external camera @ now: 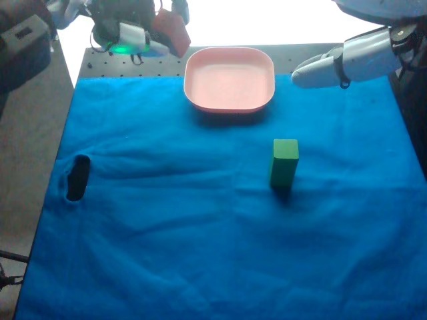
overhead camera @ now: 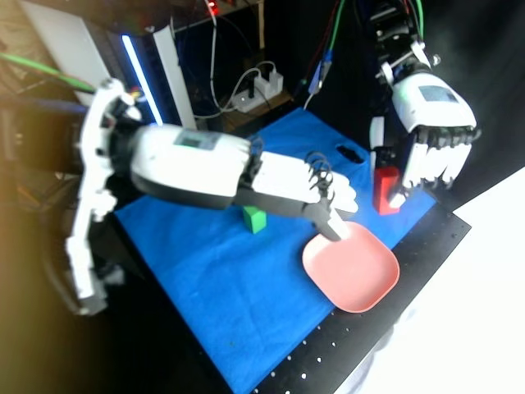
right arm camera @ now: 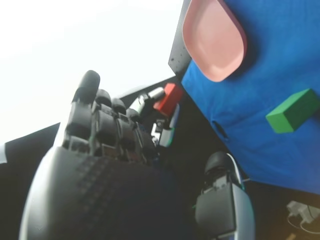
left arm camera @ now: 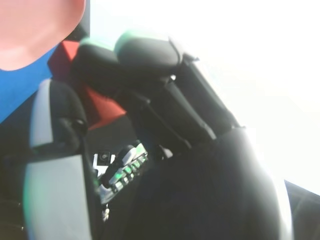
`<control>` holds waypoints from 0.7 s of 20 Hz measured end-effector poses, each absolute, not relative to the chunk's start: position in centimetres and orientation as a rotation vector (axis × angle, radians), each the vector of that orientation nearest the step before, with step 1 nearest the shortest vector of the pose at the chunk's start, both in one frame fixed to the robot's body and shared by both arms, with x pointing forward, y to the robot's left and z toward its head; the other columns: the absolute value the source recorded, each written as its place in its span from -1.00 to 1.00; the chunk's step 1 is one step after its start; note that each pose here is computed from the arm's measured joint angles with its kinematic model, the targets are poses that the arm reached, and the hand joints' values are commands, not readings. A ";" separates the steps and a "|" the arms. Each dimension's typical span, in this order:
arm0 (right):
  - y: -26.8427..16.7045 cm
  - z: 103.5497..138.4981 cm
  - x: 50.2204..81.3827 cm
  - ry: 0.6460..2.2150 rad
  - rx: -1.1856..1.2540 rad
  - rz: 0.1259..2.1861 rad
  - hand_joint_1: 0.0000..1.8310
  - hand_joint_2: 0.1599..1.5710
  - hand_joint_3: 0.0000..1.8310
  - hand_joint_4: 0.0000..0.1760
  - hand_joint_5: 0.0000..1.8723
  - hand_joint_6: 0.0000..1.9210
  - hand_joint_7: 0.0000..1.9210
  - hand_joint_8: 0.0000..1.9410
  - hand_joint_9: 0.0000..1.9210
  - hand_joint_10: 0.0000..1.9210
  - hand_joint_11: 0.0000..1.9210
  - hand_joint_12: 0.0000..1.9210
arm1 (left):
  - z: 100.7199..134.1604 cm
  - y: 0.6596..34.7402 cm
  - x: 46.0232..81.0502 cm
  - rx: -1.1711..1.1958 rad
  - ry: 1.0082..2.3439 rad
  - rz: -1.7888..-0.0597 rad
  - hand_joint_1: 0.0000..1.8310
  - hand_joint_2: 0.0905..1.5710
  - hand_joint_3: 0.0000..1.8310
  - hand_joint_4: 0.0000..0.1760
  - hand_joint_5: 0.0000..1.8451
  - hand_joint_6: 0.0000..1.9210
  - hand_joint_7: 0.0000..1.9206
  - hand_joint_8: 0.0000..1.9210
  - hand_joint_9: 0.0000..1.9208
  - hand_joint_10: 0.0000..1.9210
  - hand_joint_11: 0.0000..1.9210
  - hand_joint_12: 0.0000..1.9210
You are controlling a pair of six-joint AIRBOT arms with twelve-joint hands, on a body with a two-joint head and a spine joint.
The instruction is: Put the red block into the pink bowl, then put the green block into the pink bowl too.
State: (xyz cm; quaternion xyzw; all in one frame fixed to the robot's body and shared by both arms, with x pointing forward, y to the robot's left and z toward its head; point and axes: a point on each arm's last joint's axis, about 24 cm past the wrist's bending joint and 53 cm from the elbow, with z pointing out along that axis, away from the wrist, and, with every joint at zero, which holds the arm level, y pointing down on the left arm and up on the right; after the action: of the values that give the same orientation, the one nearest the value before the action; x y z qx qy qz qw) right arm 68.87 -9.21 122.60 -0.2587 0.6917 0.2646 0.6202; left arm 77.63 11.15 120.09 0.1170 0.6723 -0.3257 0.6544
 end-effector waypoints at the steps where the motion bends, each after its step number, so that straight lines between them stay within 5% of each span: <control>1: -8.9 122.6 68.8 1.585 -0.600 0.616 -1.00 0.20 -1.00 -1.00 -1.00 -1.00 -0.92 -0.99 -0.91 -0.99 -1.00 -0.26 | 120.0 10.7 77.8 0.267 1.522 -0.744 0.25 0.28 -1.00 -1.00 0.25 -0.27 0.40 -0.42 0.44 -0.03 0.27 0.43; 3: -8.6 122.8 68.7 1.577 -0.604 0.625 -1.00 0.20 -1.00 -1.00 -1.00 -1.00 -0.94 -0.99 -0.94 -1.00 -1.00 -0.38 | 119.7 10.0 78.0 0.266 1.522 -0.752 0.26 0.28 -1.00 -1.00 0.24 -0.25 0.26 0.49 0.43 0.62 0.39 0.90; 5: -8.2 123.1 68.5 1.562 -0.609 0.640 -1.00 0.17 -1.00 -1.00 -1.00 -1.00 -0.94 -0.99 -0.94 -1.00 -1.00 -0.38 | 119.7 9.1 78.1 0.260 1.509 -0.774 0.26 0.31 -1.00 -1.00 0.19 -0.17 0.27 0.50 0.45 0.65 0.42 0.92; 7: -8.1 122.8 68.5 1.563 -0.614 0.644 -1.00 0.16 -1.00 -1.00 -1.00 -1.00 -0.97 -1.00 -1.00 -1.00 -1.00 -0.64 | 119.8 8.8 78.4 0.234 1.504 -0.804 0.27 0.29 -1.00 -1.00 0.22 -0.22 0.33 0.71 0.49 0.82 0.50 1.00; 11: -7.9 122.6 68.4 1.565 -0.621 0.645 -1.00 0.15 -1.00 -1.00 -1.00 -1.00 -0.98 -1.00 -1.00 -1.00 -1.00 -0.67 | 119.7 8.3 78.6 0.205 1.498 -0.842 0.26 0.29 -1.00 -1.00 0.22 -0.22 0.35 0.75 0.50 0.85 0.51 1.00; 12: -7.9 122.6 68.4 1.564 -0.621 0.646 -1.00 0.11 -1.00 -1.00 -1.00 -1.00 -0.99 -0.99 -1.00 -1.00 -1.00 -0.89 | 119.5 8.1 78.5 0.206 1.498 -0.846 0.23 0.32 -1.00 -1.00 0.18 -0.14 0.15 0.82 0.26 0.97 0.33 1.00; 13: -7.9 122.6 68.4 1.564 -0.620 0.647 -1.00 0.15 -1.00 -1.00 -1.00 -1.00 -0.99 -1.00 -1.00 -1.00 -1.00 -0.86 | 119.3 7.6 78.4 0.204 1.499 -0.858 0.21 0.34 -1.00 -1.00 0.14 -0.09 0.08 0.82 0.14 0.99 0.22 1.00; 14: -7.9 122.6 68.4 1.565 -0.618 0.648 -1.00 0.15 -1.00 -1.00 -1.00 -1.00 -1.00 -1.00 -1.00 -1.00 -1.00 -0.86 | 119.0 7.2 78.3 0.209 1.504 -0.863 0.26 0.34 -1.00 -1.00 0.14 -0.10 0.12 0.64 0.21 0.81 0.23 1.00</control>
State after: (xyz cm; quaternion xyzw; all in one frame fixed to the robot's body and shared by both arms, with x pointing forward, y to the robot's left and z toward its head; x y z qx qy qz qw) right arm 68.39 -7.90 122.61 -0.2686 0.6808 0.2819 0.6204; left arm 78.28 7.17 118.99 0.0919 0.6598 -0.3789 0.6424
